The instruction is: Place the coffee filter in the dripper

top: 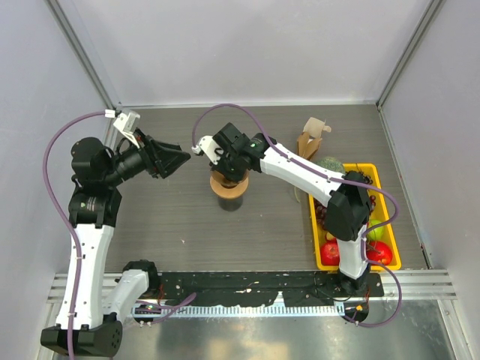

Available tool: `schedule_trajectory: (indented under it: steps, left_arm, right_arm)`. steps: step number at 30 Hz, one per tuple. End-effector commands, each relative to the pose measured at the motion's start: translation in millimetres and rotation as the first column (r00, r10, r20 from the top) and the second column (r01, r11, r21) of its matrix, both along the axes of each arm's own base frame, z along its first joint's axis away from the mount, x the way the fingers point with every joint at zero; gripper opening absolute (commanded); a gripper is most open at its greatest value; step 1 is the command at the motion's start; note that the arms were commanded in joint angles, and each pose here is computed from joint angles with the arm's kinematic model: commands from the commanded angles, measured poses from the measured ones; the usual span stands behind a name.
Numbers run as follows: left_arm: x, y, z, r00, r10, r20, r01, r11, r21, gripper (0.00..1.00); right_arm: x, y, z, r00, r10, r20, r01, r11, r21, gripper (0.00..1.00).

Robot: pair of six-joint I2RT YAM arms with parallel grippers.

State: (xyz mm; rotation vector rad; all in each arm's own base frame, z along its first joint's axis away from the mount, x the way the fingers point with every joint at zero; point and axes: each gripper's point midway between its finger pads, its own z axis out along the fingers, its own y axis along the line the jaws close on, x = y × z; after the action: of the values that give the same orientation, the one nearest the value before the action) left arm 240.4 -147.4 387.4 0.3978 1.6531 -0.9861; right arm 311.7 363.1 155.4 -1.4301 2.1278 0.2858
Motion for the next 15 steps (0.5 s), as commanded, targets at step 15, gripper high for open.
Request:
schedule_trajectory:
  steps: [15]
  left_arm:
    - [3.3, -3.4, 8.4, 0.999, -0.039, 0.011, 0.039, 0.998, -0.040, 0.55]
  right_arm:
    - [-4.5, -1.6, 26.0, 1.000, 0.016, 0.002, -0.016, 1.000, -0.001, 0.05]
